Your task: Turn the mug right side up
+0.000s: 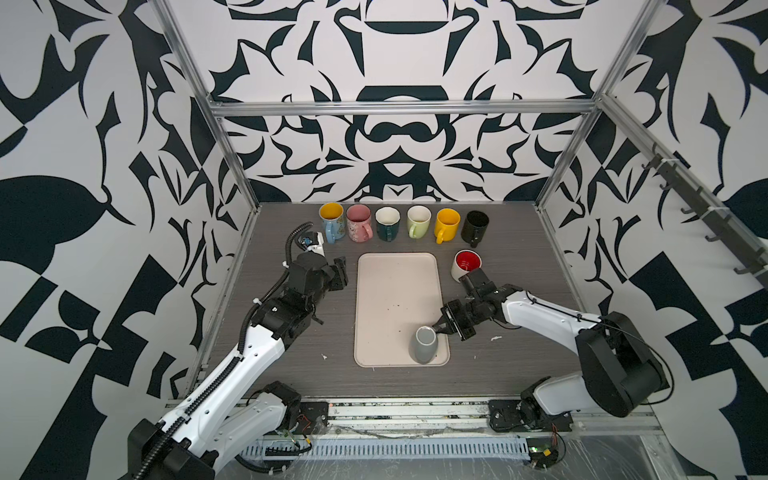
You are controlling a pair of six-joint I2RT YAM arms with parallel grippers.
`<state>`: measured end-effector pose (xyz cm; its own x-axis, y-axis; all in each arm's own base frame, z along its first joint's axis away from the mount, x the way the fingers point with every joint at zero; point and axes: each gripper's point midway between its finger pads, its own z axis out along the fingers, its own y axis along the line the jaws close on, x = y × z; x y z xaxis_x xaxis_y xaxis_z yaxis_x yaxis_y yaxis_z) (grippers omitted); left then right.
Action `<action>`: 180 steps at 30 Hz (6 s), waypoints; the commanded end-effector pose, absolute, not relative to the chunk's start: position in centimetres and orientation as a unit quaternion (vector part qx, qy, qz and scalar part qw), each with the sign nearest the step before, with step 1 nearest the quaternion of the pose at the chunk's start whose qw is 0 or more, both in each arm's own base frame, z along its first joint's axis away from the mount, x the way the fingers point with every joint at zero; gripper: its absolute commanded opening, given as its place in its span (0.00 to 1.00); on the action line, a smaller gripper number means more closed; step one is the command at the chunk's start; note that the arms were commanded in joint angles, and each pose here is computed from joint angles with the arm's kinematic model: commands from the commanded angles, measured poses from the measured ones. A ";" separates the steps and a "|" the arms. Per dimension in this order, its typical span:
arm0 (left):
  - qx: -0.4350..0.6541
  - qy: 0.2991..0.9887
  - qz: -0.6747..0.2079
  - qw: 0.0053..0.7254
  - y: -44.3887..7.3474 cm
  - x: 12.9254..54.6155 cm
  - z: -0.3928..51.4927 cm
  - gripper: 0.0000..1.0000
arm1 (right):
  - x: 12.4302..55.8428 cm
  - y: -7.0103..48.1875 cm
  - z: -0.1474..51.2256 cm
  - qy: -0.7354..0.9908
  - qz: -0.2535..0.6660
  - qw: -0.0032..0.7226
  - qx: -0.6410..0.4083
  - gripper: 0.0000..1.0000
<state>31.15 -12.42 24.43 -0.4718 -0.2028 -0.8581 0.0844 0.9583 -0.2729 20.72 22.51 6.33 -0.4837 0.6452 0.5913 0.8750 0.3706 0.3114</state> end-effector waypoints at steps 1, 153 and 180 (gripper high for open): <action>-0.036 0.853 -0.125 0.505 -12.0 31.2 23.6 0.65 | 21.7 23.3 7.5 -0.808 -0.326 0.180 -0.457 0.00; 0.332 0.847 -0.275 0.310 -25.8 25.9 27.2 0.58 | 27.6 34.6 35.2 -0.531 0.268 -0.687 0.417 0.00; 0.325 0.843 -0.287 0.318 -26.1 25.6 27.7 0.00 | 27.7 34.1 35.3 -0.545 0.266 -0.691 0.393 0.00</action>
<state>26.47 -26.54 29.14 -0.5456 0.3488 -0.7620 0.7485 0.6118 -0.2558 27.81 34.95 27.90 0.2571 -0.9152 -0.3104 -0.1563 0.2776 -0.9479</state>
